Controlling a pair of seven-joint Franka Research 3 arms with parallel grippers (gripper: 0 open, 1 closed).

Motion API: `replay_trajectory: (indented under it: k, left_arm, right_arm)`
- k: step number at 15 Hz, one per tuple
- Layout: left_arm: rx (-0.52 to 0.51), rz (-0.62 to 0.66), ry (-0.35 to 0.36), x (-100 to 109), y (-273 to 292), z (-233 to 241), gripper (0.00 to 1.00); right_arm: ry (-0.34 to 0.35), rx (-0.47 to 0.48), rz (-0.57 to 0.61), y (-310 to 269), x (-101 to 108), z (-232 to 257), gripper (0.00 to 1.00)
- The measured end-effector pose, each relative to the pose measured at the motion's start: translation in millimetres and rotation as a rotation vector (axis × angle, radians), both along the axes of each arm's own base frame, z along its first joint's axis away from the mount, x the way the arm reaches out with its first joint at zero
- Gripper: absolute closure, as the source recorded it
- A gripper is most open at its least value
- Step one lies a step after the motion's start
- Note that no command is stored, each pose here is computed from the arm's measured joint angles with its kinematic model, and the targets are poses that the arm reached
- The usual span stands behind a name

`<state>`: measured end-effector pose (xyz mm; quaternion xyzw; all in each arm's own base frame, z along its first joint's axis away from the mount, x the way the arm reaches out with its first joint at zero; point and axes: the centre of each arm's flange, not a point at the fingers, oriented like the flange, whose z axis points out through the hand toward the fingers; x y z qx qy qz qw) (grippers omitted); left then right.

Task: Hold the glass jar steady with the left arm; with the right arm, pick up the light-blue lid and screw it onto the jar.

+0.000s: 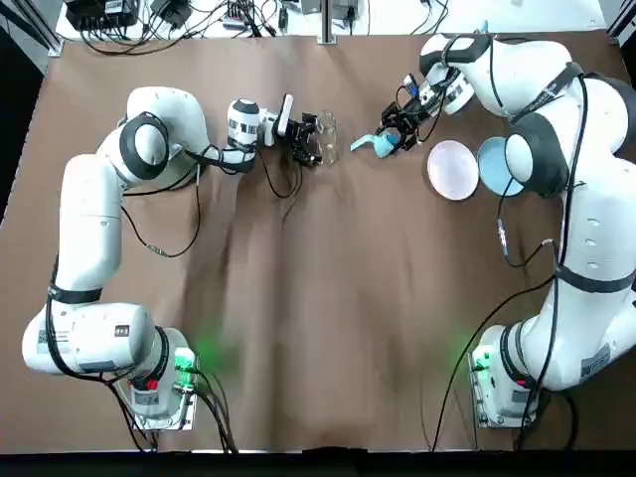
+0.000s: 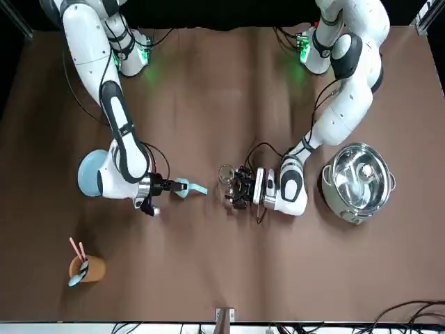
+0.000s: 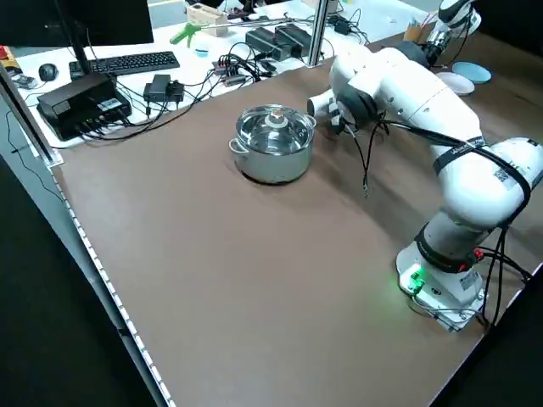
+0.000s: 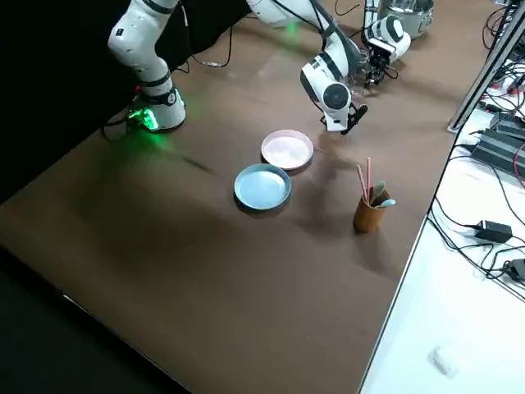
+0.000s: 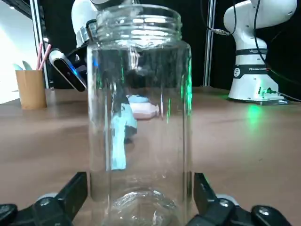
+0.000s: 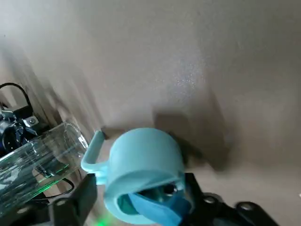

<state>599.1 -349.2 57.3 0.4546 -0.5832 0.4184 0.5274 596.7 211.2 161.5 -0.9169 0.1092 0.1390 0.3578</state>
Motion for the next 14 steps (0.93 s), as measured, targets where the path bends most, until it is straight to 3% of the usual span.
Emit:
replay_trajectory:
  k: [1,3,8,14]
  left_arm:
    - [-0.001,0.000,0.002,-0.9,-0.6,-1.3,0.00]
    - [-0.007,0.007,0.009,-1.7,-1.9,-2.1,0.00]
    - [-0.022,0.005,-0.025,-4.2,-9.1,-1.9,0.00]
    - [-0.009,0.018,-0.031,-3.7,-12.6,-5.1,0.00]
  right_arm:
    - [0.000,0.000,-0.001,-0.3,0.1,-0.1,0.30]
    - [-0.002,-0.001,-0.002,-1.1,1.0,0.5,0.32]
    - [-0.017,0.001,-0.005,-2.3,6.8,5.7,0.32]
    - [-0.104,-0.018,0.002,-13.9,34.0,43.0,0.32]
